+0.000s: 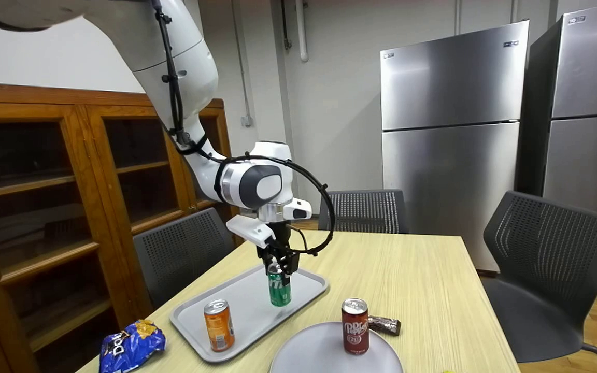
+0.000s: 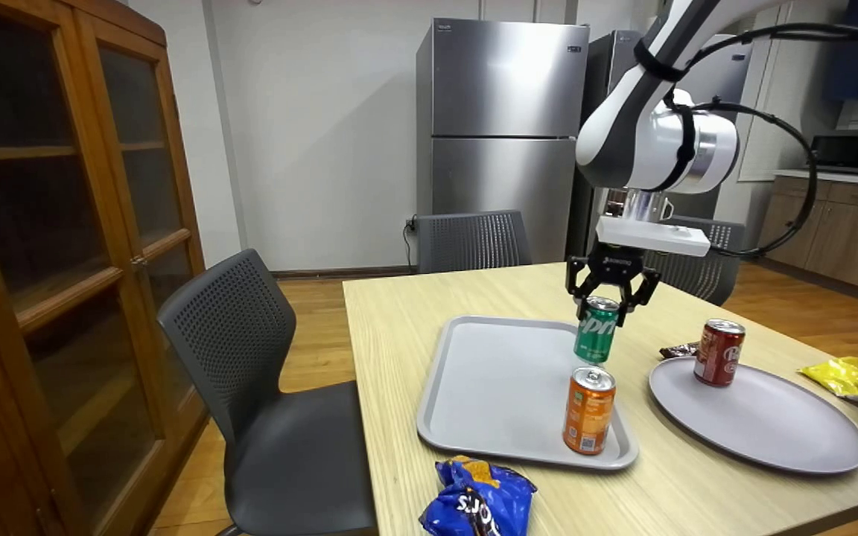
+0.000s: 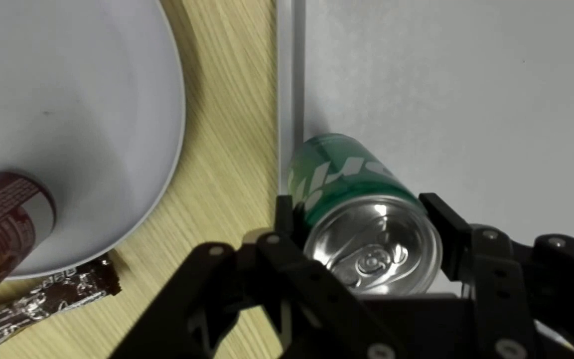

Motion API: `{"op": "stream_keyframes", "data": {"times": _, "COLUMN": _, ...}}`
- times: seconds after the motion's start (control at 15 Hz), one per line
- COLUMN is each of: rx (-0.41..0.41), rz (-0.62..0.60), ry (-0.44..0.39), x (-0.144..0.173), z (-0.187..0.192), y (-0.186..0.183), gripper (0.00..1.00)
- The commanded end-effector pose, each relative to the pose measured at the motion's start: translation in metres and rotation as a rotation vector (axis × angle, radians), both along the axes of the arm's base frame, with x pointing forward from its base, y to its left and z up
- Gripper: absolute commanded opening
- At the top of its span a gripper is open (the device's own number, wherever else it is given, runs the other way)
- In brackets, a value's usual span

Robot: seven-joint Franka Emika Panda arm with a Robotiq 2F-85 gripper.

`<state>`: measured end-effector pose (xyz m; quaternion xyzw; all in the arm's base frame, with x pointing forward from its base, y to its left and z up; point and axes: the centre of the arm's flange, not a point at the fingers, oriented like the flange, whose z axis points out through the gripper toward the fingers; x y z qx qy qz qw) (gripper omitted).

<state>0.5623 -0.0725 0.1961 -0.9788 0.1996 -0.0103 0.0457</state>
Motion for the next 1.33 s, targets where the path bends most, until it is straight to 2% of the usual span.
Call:
{"op": "stream_keyframes", "data": {"times": 0.0, "rx": 0.017, "rz": -0.057, "ry": 0.0, "x": -0.027, "z": 0.021, "y": -0.018, "gripper": 0.39}}
{"op": "stream_keyframes", "data": {"times": 0.27, "rx": 0.016, "rz": -0.14, "ry": 0.022, "x": -0.05, "z": 0.022, "y": -0.031, "gripper": 0.39}}
{"op": "stream_keyframes", "data": {"times": 0.6, "rx": 0.0, "rz": -0.16, "ry": 0.041, "x": -0.083, "z": 0.023, "y": -0.053, "gripper": 0.39}}
{"op": "stream_keyframes", "data": {"times": 1.0, "rx": -0.036, "rz": -0.198, "ry": 0.047, "x": -0.114, "z": 0.03, "y": -0.096, "gripper": 0.39}}
{"op": "stream_keyframes", "data": {"times": 1.27, "rx": -0.059, "rz": -0.26, "ry": 0.052, "x": -0.132, "z": 0.021, "y": -0.125, "gripper": 0.39}}
